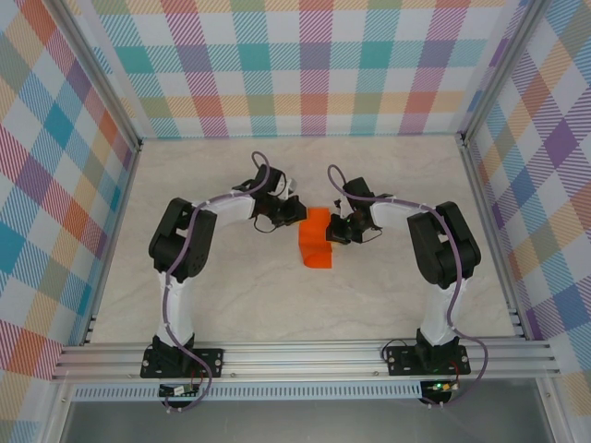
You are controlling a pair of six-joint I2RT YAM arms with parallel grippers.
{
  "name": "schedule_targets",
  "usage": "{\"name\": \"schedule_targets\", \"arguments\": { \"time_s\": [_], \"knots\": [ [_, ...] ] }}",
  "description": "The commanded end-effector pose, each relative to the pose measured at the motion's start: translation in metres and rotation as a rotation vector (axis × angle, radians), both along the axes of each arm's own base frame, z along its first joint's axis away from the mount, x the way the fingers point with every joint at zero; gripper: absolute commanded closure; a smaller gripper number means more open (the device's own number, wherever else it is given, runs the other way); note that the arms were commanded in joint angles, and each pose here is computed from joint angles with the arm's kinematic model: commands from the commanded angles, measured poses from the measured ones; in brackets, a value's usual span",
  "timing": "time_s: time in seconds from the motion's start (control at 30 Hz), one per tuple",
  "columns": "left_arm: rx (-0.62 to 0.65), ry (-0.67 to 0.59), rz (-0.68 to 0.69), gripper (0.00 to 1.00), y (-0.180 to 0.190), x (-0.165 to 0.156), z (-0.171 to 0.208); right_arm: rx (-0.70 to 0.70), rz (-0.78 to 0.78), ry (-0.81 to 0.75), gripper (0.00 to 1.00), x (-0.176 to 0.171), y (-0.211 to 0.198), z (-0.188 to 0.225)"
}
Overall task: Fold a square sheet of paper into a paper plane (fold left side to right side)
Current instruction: First fold the square sheet of paper in half at the center of the table.
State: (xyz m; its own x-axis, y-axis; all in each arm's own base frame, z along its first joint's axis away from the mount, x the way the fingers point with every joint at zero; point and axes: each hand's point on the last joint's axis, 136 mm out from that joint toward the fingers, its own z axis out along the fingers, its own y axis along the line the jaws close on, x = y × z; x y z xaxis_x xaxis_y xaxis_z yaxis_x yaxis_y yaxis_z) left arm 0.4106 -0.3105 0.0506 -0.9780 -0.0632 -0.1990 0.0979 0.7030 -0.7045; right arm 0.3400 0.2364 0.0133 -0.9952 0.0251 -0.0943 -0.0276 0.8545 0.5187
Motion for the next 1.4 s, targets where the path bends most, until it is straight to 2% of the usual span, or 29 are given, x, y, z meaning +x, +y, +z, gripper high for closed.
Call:
{"name": "schedule_targets", "arguments": {
  "time_s": [0.0, 0.37, 0.5, 1.1, 1.23, 1.37],
  "knots": [
    [-0.014, 0.028, -0.017, 0.90, -0.009, 0.003, -0.013, -0.177, 0.011, 0.177, 0.93, -0.044, -0.030, -0.049],
    [0.153, 0.069, 0.038, 0.90, 0.021, 0.021, -0.056, -0.189, 0.018, 0.202, 0.94, -0.052, -0.033, -0.051],
    [0.166, 0.080, 0.060, 0.90, 0.033, 0.030, -0.062, -0.183, 0.019, 0.209, 0.94, -0.055, -0.033, -0.053],
    [0.147, 0.018, 0.114, 0.89, 0.029, 0.099, -0.040, -0.178, 0.022, 0.218, 0.94, -0.061, -0.033, -0.056],
    [0.120, -0.005, 0.120, 0.89, 0.029, 0.112, -0.023, -0.177, 0.019, 0.219, 0.94, -0.060, -0.033, -0.057],
    [0.094, -0.064, 0.104, 0.88, 0.030, 0.109, 0.016, -0.169, 0.015, 0.219, 0.94, -0.059, -0.032, -0.056]
  ]
}}
